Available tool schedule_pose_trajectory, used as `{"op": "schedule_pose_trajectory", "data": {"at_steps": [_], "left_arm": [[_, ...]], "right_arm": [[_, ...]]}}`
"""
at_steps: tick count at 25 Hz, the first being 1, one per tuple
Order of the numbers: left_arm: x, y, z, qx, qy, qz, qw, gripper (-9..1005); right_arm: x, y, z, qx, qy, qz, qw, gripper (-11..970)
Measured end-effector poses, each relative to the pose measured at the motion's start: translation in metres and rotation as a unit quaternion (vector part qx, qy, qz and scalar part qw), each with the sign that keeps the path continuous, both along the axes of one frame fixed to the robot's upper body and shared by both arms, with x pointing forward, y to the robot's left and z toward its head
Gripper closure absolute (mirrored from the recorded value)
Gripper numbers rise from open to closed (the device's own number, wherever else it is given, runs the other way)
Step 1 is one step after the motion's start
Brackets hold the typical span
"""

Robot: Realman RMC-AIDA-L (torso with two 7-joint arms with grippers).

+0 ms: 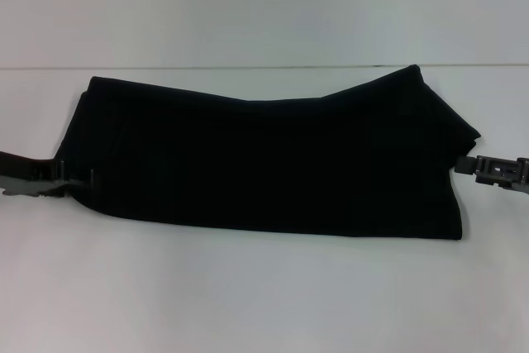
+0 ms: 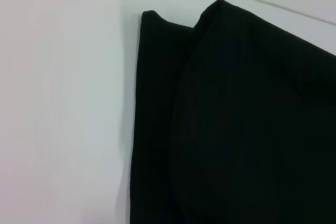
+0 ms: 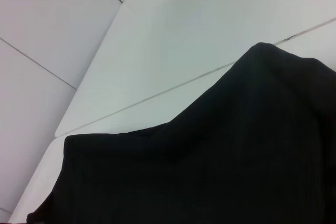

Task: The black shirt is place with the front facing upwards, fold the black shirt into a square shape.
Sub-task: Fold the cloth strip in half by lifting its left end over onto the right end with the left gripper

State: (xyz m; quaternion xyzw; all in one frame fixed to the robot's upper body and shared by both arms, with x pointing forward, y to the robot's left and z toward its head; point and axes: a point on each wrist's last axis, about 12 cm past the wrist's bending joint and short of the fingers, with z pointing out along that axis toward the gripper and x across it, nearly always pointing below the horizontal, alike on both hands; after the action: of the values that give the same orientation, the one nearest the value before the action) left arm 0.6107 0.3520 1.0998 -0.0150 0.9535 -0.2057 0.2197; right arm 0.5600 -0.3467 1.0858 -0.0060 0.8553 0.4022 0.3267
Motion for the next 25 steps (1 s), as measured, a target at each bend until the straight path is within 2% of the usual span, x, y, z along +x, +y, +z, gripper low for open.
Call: {"op": "schedule_pose_trajectory", "data": {"at_steps": [7, 12, 18, 25], "left_arm": [[0.002, -0.001, -0.002, 0.008, -0.008, 0.003, 1.0, 275], [0.005, -0.005, -0.01, 0.025, -0.018, 0.012, 0.999, 339], [0.008, -0.009, -0.01, 0.039, -0.028, 0.007, 0.999, 529], [0.005, 0.0, -0.008, 0.037, -0.046, 0.017, 0.998, 727]], "right_arm": [[0.001, 0.001, 0.0, 0.001, 0.001, 0.0, 1.0, 184], [0.002, 0.002, 0.0, 0.001, 0.001, -0.001, 1.0, 183], [0.003, 0.003, 0.0, 0.004, 0.003, -0.001, 1.0, 183], [0.003, 0.003, 0.0, 0.003, 0.003, 0.0, 1.0, 184]]}}
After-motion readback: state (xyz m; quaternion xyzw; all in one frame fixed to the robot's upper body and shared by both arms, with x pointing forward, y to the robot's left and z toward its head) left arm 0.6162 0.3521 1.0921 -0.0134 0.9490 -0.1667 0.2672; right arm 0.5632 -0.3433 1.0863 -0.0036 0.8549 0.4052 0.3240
